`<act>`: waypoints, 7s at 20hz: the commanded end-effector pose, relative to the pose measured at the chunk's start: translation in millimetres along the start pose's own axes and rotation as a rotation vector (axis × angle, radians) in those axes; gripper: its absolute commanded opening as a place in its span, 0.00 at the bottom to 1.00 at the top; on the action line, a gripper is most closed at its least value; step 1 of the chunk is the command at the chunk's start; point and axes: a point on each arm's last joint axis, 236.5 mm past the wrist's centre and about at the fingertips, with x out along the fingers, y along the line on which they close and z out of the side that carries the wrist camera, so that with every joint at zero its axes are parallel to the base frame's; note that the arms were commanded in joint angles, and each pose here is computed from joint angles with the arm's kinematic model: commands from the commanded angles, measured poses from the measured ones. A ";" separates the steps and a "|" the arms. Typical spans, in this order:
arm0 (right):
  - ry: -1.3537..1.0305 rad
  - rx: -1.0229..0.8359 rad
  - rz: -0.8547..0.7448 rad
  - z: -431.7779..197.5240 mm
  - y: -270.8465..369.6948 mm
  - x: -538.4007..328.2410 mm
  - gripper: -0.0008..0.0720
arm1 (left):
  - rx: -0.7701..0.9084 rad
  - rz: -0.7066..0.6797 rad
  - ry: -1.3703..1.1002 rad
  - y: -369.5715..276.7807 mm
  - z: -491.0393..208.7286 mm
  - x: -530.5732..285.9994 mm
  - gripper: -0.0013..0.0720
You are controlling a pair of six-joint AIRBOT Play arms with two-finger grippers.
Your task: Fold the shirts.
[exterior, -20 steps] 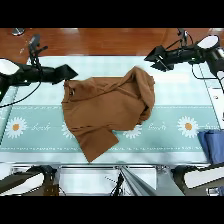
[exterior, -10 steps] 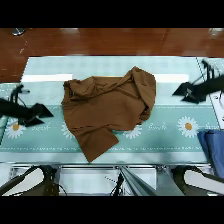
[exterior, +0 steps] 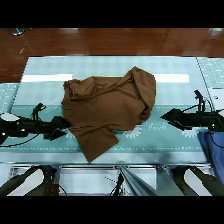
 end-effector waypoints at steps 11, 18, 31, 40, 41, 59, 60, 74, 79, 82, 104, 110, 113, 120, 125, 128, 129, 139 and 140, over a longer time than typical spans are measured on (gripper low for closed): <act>0.182 -0.087 -0.046 -46.7 18.8 65.7 0.86 | 0.156 -0.043 0.013 -64.1 19.0 46.1 0.04; 0.183 -0.060 -0.035 5.2 30.8 88.6 0.86 | 0.161 -0.046 0.012 -66.4 20.2 45.1 0.04; 0.125 -0.193 0.028 69.4 80.5 63.2 0.05 | 0.231 -0.136 0.004 -107.4 41.3 4.6 0.04; -0.734 -0.826 0.109 134.0 340.1 -299.0 0.05 | 0.977 -0.365 -0.945 -381.5 21.8 -375.3 0.04; -0.828 -0.875 0.112 108.0 353.9 -337.6 0.05 | 1.035 -0.306 -1.054 -387.7 0.8 -405.9 0.04; -0.584 -0.645 -0.188 -16.1 215.6 -310.1 0.05 | 0.905 0.286 -1.385 -282.0 -73.9 -451.1 0.04; -0.548 -0.634 -0.173 -2.2 208.6 -284.3 0.05 | 0.896 0.270 -1.331 -274.9 -49.5 -431.0 0.04; -0.381 -0.166 0.005 255.5 119.1 28.7 0.05 | 0.555 0.096 -0.838 -214.8 227.4 -126.6 0.04; -0.298 -0.223 0.055 277.4 134.4 41.3 0.77 | 0.399 0.036 -0.639 -202.4 226.2 -84.9 0.98; -0.262 -0.235 0.047 279.3 121.4 -9.1 0.78 | 0.378 0.072 -0.452 -175.8 201.8 -104.1 0.98; -0.235 -0.050 -0.183 41.2 -19.6 -38.6 0.87 | -0.075 -0.016 -0.270 25.6 57.8 -67.2 0.98; -0.323 -0.036 -0.143 61.0 -9.6 -43.5 0.86 | -0.049 0.007 -0.282 24.4 61.7 -63.1 0.98; -0.315 -0.034 -0.118 59.1 -3.0 -41.4 0.86 | -0.056 0.019 -0.293 27.4 64.2 -63.8 0.98; -0.307 -0.040 -0.138 57.5 -7.2 -41.3 0.87 | -0.103 0.035 -0.222 34.3 59.4 -42.6 0.98; -0.296 -0.021 -0.133 54.6 -7.0 -40.4 0.86 | -0.090 0.024 -0.238 22.7 69.1 -25.3 0.98; -0.326 0.038 -0.203 60.1 -27.2 -46.7 0.86 | -0.074 0.030 -0.194 21.7 62.0 -15.1 0.24; -0.331 0.092 -0.244 60.5 -43.6 -51.2 0.86 | -0.069 0.031 -0.200 21.4 63.8 -16.0 0.05; -0.049 0.282 -0.065 32.4 -63.7 3.0 0.86 | -0.019 0.016 -0.231 4.4 80.7 -30.3 0.04; -0.044 0.296 -0.047 34.7 -63.8 8.1 0.86 | -0.023 0.016 -0.231 4.4 80.7 -30.3 0.04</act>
